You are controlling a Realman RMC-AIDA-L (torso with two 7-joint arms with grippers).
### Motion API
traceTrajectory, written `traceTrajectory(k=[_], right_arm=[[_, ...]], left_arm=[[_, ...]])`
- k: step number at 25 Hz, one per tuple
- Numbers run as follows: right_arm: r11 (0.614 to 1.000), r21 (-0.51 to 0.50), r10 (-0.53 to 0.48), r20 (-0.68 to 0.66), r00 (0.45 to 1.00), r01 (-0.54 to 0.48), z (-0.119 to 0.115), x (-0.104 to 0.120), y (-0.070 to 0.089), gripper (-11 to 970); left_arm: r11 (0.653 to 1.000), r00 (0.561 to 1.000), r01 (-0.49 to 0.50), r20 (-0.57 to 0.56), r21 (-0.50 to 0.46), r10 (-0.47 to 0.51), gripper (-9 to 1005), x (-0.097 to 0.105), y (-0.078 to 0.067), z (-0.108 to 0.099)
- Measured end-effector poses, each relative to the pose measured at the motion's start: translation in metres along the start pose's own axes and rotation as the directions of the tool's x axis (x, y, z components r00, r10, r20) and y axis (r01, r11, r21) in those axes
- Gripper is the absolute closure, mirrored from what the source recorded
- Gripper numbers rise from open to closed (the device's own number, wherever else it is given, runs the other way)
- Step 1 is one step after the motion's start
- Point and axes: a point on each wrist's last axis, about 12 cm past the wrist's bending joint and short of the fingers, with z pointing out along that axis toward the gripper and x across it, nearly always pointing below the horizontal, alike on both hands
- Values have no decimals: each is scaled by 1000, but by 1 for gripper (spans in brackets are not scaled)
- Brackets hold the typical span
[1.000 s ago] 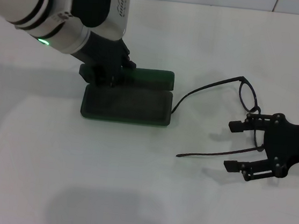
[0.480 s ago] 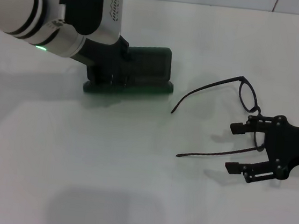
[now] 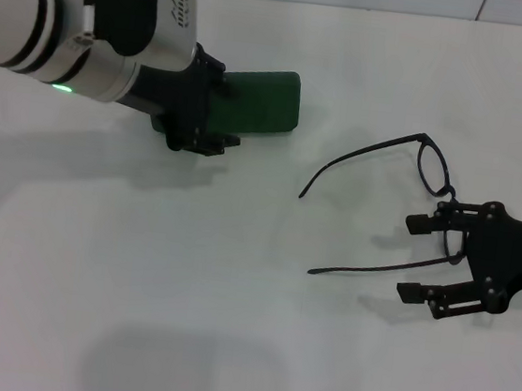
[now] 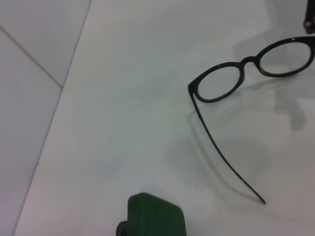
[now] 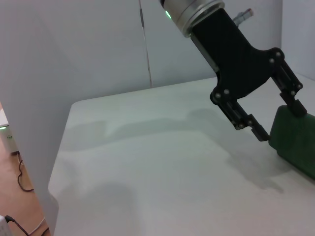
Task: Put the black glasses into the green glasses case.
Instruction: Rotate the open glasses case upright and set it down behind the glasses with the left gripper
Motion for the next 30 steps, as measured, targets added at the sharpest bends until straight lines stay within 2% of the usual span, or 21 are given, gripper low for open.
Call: traceTrajectory(k=[4,9,15,20,30], right_arm=[[1000,-3,0,1,1000,0,1,0,0,101],[1000,-4,3,2,1000,-3,1,1,1,101],[1000,-2,13,0,1000,-13,1,4,3,101],[1000,-3,20,1,1000,-20,1,7,4,101],[1000,-1,22,0,1000,-22,1,7,4,101]], left_arm=[[993,995,93,24,-67,-92,423,3,6,1],[981,986,168,40,-94,-165,422,2,14,9],[979,981,192,19,-64,-191,369,4,19,20],[977,982,191,26,-94,-190,316,5,23,21],[977,979,204,3,-69,-204,277,12,20,29]])
